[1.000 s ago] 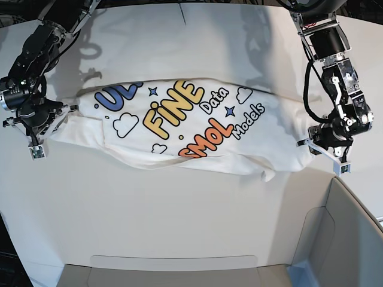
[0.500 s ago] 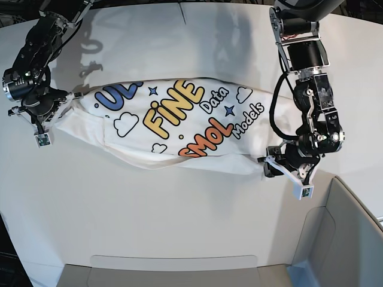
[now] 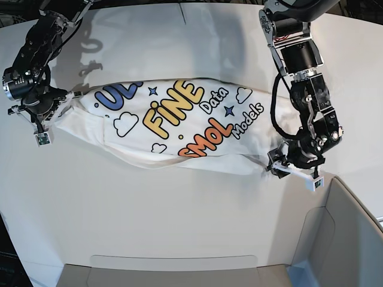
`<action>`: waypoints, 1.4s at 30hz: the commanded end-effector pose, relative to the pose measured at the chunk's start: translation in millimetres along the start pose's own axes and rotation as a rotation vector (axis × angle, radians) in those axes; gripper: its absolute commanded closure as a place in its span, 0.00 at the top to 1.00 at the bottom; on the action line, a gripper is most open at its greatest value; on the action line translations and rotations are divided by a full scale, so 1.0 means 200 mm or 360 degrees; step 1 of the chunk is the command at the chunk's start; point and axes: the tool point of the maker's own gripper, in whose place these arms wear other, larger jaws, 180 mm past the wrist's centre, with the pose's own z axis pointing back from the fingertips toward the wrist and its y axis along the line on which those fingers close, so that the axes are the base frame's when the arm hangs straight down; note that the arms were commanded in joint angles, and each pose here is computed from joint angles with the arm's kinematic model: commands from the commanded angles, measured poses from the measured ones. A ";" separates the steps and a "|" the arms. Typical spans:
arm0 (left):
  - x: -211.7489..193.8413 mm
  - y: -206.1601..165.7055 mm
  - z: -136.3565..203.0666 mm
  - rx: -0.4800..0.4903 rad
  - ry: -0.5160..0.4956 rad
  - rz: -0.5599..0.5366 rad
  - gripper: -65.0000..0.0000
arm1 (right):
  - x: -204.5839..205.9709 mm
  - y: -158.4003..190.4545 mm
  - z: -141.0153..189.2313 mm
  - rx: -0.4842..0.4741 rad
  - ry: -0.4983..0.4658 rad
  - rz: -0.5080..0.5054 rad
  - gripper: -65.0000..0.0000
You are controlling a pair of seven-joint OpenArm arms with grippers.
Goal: Layout the t-shirt on the table in an organized manner, then fold the t-shirt properly
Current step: 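Lift the t-shirt with both grippers and stretch it between them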
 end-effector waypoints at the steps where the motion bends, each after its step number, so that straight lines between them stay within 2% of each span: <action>1: 0.12 -0.06 0.04 -0.0045 -0.0102 -0.0015 0.54 | 0.05 -0.03 0.03 -0.0030 -0.0063 0.0005 0.00; 12: 0.11 -0.06 0.03 -0.0049 -0.0091 -0.0013 0.54 | 0.06 -0.03 0.03 -0.0031 -0.0065 0.0005 0.00; 25: 0.02 -0.17 -0.01 -0.0131 -0.0048 0.0026 0.54 | 0.07 -0.03 0.02 -0.0028 -0.0071 0.0007 0.00; 34: -0.05 -0.13 -0.19 -0.0091 0.0010 0.0105 0.54 | 0.06 -0.03 0.02 -0.0026 -0.0066 0.0010 0.00; 42: -0.02 -0.11 -0.19 -0.0082 -0.0026 0.0116 0.49 | 0.06 -0.03 0.02 -0.0032 -0.0063 0.0013 0.00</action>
